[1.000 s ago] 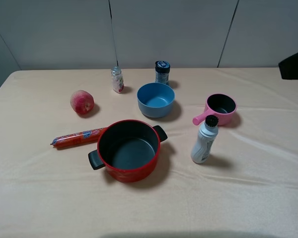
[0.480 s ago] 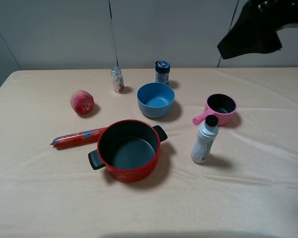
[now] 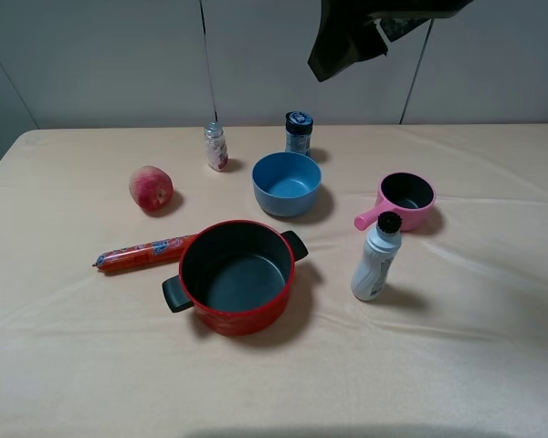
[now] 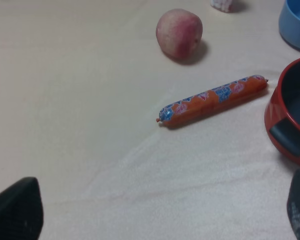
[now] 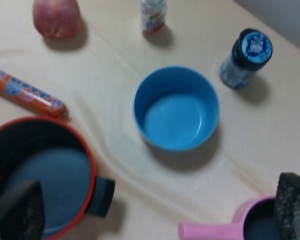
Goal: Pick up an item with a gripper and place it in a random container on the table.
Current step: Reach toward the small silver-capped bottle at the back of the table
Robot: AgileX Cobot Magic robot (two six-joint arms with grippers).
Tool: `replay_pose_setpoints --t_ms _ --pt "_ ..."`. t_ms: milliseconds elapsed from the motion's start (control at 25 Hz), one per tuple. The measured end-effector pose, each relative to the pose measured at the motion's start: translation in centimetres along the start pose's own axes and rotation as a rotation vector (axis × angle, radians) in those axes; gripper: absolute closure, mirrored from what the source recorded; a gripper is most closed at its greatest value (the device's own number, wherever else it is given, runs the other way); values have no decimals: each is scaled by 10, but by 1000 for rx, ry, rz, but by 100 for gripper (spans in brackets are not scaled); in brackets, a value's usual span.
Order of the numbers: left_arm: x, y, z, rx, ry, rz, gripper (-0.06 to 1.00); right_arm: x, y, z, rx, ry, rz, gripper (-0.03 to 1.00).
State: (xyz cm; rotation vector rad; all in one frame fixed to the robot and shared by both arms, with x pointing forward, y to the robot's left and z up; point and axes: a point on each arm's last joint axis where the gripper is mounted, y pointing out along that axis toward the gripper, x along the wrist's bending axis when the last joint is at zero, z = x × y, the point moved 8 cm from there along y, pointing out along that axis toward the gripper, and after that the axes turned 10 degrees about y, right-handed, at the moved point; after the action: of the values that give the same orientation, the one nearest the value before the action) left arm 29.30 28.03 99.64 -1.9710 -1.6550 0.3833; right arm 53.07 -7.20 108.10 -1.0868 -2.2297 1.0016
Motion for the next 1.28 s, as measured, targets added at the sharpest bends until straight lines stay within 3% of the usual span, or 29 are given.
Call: replay_pose_setpoints --t_ms 960,1280 --pt "0 0 0 0 0 0 -5 -1 101 -92 -49 -80 -1 27" --pt "0 0 0 0 0 0 -5 -1 142 -103 9 -92 -8 27"
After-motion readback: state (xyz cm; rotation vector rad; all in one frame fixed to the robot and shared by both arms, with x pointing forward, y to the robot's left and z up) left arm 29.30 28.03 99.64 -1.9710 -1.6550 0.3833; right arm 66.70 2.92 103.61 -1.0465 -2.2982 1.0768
